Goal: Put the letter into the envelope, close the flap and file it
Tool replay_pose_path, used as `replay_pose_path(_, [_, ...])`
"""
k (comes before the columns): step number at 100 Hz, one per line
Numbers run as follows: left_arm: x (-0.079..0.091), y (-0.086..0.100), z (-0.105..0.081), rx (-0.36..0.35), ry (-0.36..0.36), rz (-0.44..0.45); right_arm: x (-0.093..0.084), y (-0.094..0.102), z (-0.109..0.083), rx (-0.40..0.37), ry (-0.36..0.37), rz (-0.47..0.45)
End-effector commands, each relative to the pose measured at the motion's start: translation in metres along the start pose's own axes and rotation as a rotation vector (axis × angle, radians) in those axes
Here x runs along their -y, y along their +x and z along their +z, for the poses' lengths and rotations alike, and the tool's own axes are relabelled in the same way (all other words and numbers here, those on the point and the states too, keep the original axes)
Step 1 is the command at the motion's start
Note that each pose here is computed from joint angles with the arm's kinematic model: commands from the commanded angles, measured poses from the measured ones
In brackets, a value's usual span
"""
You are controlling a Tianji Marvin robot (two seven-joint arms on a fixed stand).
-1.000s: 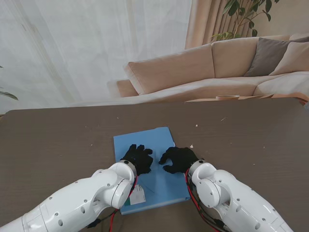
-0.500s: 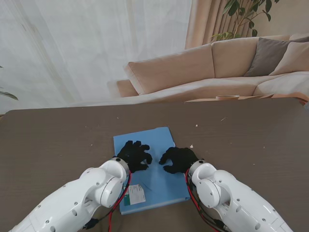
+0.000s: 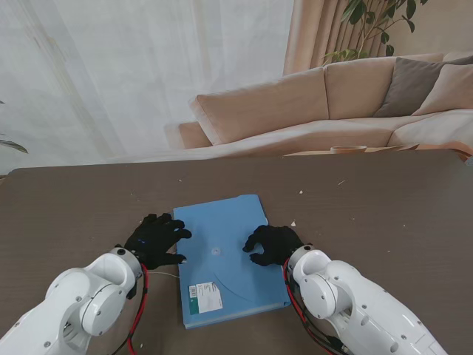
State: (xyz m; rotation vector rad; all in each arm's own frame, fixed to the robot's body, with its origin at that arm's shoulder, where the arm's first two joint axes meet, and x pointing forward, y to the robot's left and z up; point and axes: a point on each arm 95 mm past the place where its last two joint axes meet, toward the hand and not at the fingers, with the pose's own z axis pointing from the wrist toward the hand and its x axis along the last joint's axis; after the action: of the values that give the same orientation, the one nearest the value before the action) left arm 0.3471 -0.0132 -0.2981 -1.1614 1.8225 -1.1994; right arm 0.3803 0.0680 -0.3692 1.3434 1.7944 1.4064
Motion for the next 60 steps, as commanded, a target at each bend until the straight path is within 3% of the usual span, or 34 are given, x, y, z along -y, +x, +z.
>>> replay_pose_path(1, [-0.008, -0.008, -0.004, 0.023, -0.026, 0.019, 0.017, 0.005, -0.002, -0.006, 0.056, 0.007])
replay_pose_path(26, [-0.024, -0.037, -0.013, 0.089, -0.074, 0.03, 0.018, 0.005, -0.002, -0.007, 0.056, 0.006])
replay_pose_path(44, [-0.037, -0.043, -0.014, 0.121, -0.133, 0.05, 0.018, 0.006, -0.002, -0.008, 0.057, 0.006])
replay_pose_path(60, [-0.044, -0.043, -0.013, 0.116, -0.18, 0.016, 0.018, 0.006, -0.002, -0.007, 0.057, 0.007])
